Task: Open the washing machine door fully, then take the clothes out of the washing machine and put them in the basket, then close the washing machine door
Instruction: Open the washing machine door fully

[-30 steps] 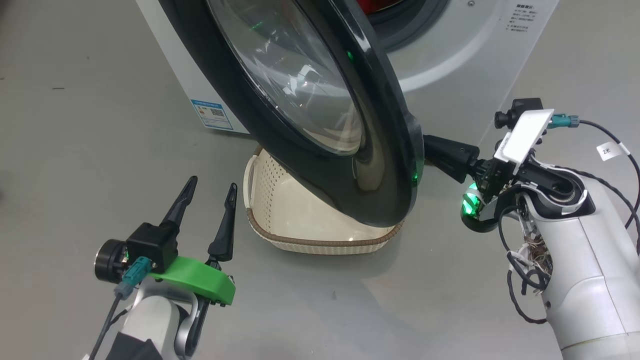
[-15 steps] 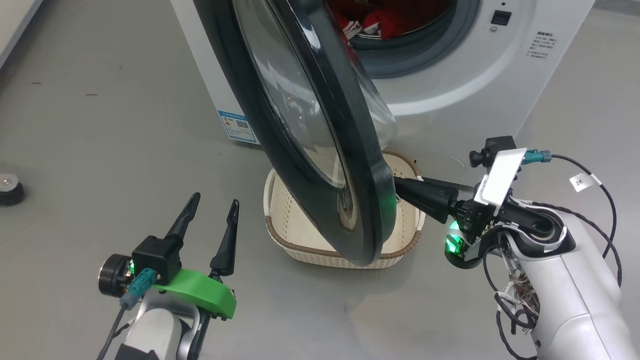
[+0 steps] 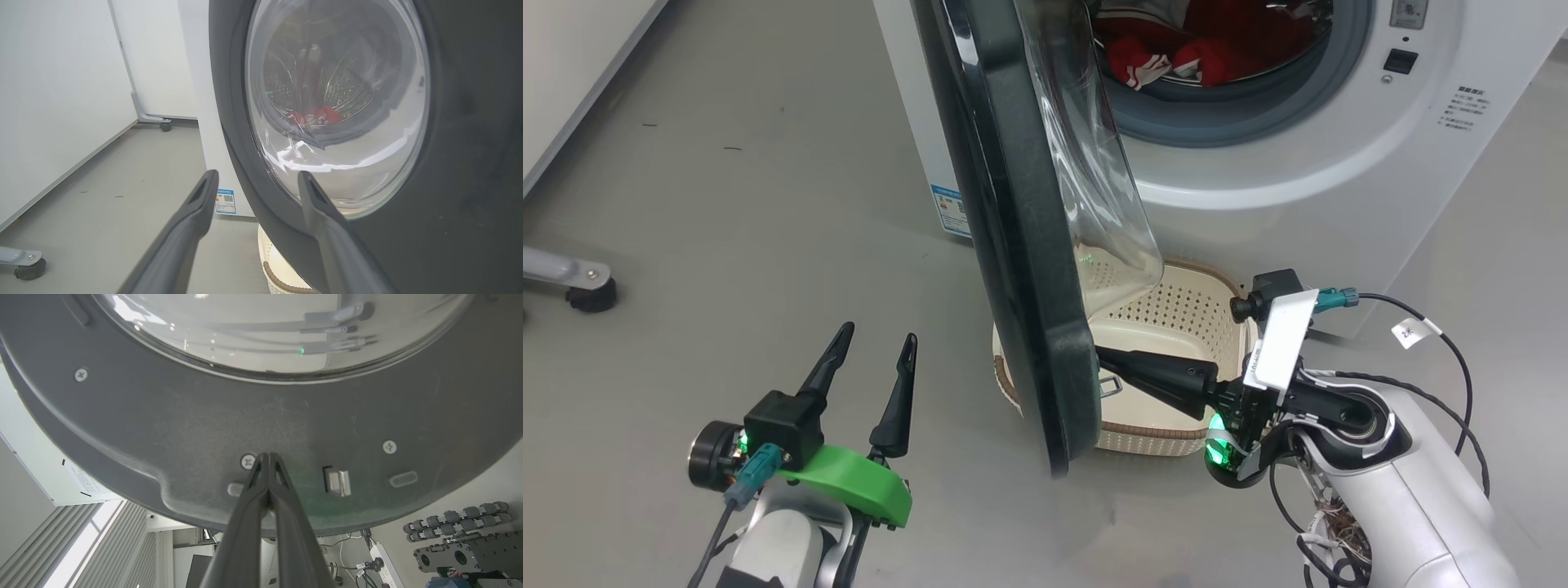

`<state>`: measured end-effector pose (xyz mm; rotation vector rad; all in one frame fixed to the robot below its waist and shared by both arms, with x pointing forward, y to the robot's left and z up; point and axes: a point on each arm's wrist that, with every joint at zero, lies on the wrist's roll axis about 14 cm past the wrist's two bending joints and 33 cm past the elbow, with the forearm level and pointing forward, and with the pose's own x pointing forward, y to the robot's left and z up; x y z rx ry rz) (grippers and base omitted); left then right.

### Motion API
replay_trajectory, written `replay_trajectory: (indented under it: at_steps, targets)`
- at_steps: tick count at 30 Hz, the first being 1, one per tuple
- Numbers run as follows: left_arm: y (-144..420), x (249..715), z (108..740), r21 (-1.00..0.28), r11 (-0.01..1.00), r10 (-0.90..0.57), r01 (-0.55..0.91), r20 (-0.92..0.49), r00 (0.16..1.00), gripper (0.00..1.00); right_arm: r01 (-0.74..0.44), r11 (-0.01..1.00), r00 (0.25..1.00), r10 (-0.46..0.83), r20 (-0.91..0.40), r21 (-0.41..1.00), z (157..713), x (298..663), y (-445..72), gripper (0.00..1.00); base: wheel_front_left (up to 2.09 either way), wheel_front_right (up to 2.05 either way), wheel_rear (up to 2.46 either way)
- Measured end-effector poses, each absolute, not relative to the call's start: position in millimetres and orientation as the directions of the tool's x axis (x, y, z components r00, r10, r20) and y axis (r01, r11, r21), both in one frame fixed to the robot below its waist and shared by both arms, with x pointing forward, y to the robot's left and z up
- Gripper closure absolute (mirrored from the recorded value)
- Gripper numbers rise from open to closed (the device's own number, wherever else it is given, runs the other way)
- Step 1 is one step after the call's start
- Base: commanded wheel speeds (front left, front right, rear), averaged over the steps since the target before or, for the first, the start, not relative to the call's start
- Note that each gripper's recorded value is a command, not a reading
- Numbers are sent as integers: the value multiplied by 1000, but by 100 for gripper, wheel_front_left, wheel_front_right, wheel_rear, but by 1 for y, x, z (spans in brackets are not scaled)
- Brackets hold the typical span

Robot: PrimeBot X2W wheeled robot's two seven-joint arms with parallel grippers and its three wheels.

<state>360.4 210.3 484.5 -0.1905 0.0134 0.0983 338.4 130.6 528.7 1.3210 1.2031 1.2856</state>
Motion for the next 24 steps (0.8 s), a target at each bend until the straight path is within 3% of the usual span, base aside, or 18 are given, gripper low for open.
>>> replay_trajectory:
  at_steps: [12, 18, 24]
  targets:
    - [216, 345, 482, -187, 974, 123, -126, -32, 992, 0, 36, -114, -100, 988, 117, 993, 535, 311, 157, 100, 0, 0, 0]
    - [219, 342, 483, -189, 973, 132, -136, -30, 991, 0, 44, -123, -105, 986, 127, 991, 538, 305, 163, 100, 0, 0, 0]
    - [219, 340, 482, -189, 972, 138, -141, -32, 990, 0, 52, -132, -60, 989, 135, 990, 541, 310, 163, 100, 0, 0, 0]
